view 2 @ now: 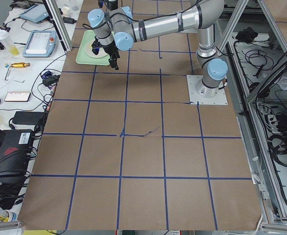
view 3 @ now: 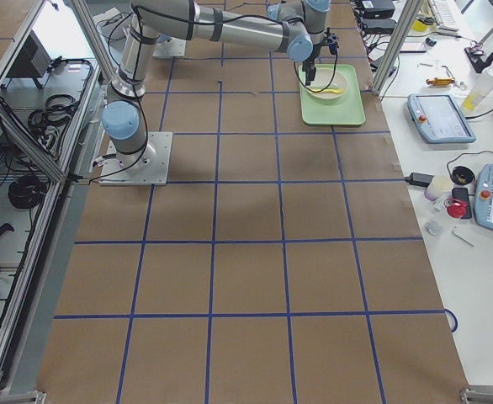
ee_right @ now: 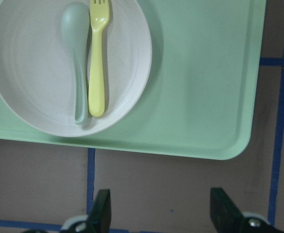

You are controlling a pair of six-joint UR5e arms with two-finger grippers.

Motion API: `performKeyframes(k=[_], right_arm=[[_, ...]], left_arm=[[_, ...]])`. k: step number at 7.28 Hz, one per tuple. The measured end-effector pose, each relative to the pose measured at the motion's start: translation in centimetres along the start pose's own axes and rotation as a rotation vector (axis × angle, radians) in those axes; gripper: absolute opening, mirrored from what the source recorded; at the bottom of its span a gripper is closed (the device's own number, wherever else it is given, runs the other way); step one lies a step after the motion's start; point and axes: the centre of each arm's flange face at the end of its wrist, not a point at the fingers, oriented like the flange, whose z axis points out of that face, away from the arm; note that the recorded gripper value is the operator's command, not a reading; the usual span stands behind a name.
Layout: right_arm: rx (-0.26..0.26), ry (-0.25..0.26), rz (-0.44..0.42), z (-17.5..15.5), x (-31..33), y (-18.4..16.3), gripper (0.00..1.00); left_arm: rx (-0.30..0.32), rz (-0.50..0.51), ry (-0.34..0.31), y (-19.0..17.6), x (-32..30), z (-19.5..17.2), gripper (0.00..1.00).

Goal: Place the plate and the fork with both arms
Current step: 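Raise the left gripper away while the right gripper reaches over the plate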

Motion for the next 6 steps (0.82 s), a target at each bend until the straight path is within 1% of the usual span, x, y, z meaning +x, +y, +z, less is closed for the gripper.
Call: performKeyframes(k=[1,2,3,5,6], right_arm=[[-0.004,-0.014,0.011,1.5,-0.8,-0.9,0.65],[-0.004,-0.030,0.015,3.1,-1.3,-1.7,0.50],[0.010,-0.041,0.016,4.3,-1.6,-2.5,0.48],[0.044,-0.055,0.013,5.6,-2.1,-5.1,0.47],[0.056,-0.074,0.011,6.5,-2.5,-6.3,0.47]], left_arm=[[0.008,0.004,-0.030,0.5,0.0,-0.2,1.00],[0.010,0.008,-0.055,0.9,0.0,-0.3,1.00],[0.011,0.012,-0.067,1.2,0.2,-0.2,1.00],[0.019,0.017,-0.076,1.9,0.6,0.4,1.00],[0.025,0.017,-0.078,2.2,0.7,0.9,1.00]])
